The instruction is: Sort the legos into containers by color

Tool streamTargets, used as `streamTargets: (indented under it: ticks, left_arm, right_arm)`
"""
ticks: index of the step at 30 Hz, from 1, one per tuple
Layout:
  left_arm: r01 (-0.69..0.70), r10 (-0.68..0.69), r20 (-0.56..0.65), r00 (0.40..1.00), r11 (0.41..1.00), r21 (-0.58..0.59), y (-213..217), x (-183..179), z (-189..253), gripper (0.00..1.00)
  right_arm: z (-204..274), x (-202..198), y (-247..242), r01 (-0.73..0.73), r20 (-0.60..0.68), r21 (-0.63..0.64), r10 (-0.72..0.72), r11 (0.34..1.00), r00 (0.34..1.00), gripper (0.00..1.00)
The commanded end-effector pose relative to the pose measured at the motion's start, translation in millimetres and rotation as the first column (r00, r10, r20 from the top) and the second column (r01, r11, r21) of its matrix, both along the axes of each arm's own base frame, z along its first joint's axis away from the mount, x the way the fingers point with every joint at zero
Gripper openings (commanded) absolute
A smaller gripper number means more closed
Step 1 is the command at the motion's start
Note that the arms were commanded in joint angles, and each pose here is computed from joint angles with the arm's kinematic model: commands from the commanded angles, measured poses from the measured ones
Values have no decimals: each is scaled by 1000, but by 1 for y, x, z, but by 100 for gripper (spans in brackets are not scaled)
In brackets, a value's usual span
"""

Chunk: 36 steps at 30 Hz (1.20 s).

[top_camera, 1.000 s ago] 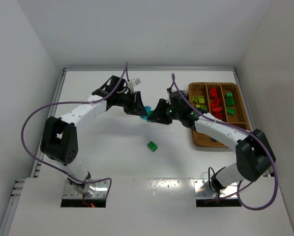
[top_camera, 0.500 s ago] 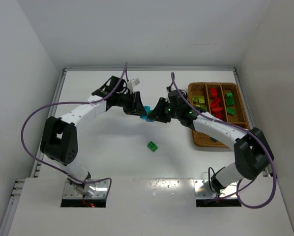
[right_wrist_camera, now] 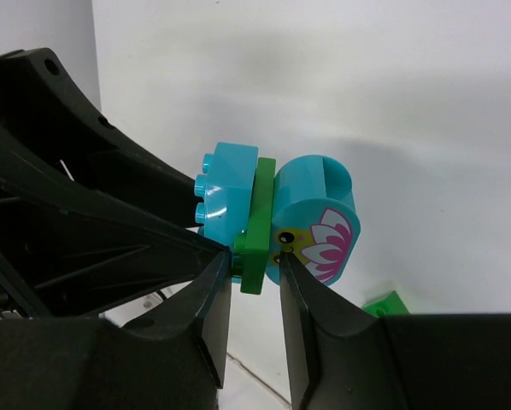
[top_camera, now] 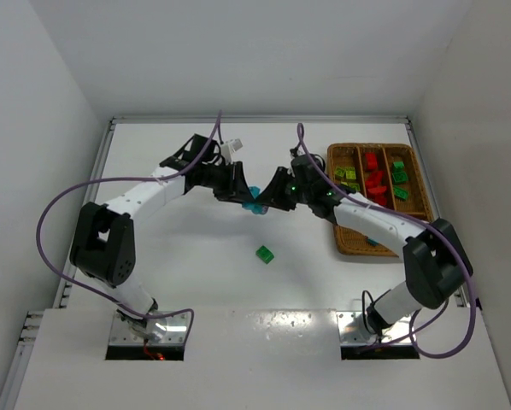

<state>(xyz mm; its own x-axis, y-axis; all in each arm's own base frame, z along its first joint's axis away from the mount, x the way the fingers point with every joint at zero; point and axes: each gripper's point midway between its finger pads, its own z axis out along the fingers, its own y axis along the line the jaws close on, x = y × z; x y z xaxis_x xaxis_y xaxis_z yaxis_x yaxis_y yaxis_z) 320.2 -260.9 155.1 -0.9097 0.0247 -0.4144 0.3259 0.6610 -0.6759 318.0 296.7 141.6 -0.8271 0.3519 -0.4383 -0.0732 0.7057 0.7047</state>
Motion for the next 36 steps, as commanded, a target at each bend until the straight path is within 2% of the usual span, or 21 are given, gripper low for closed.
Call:
streamTargets:
  ticks: [1,2,3,5,6,8,20,24,27,28,31,36]
  left_arm:
    - [13,-11,47,999,999,-33,1,0,15,0]
    - [7,-5,50,999,1000,-27,2,1,14,0]
    - [7,-5,50,999,1000,-27,2,1,14,0]
    - [7,-6,41,999,1000,-23,2,2,11,0]
    - [0,2,54,999,1000,-20,2,5,11,0]
    - [-1,1,37,999,1000,-13,2,6,2,0]
    - [-16,16,-5,1000,1000,-1,3,12,-24,0]
    - [-84,84,0,996,996,39,16,22,-27,0]
    - [-97,97,5,995,995,40,16,26,-21,0]
    - [-96,97,-3,995,994,44,17,24,-22,0]
    - [-102,103,1,995,993,50,17,26,-20,0]
    - [-78,77,31,997,996,35,6,27,-7,0]
  right_arm:
    - [17,20,9,21,59,26,-23,999,998,29]
    - [14,23,10,21,54,22,-22,1000,998,28]
    - [14,23,10,21,54,22,-22,1000,998,20]
    - [1,24,11,22,29,5,-22,1000,999,14]
    - [0,24,11,22,29,5,-22,1000,999,6]
    - [-7,24,10,34,9,-7,-34,999,999,0]
    - [-54,16,-13,77,-55,-110,-83,991,995,0]
    - [-79,18,-19,64,-120,-186,-87,980,989,1]
    - [-81,23,-17,42,-121,-187,-65,981,991,21]
    - [-78,24,-17,42,-121,-187,-65,981,991,37]
    - [-61,24,-20,33,-90,-200,-52,979,995,54]
    - [-31,30,-56,114,-9,-296,-123,948,992,54]
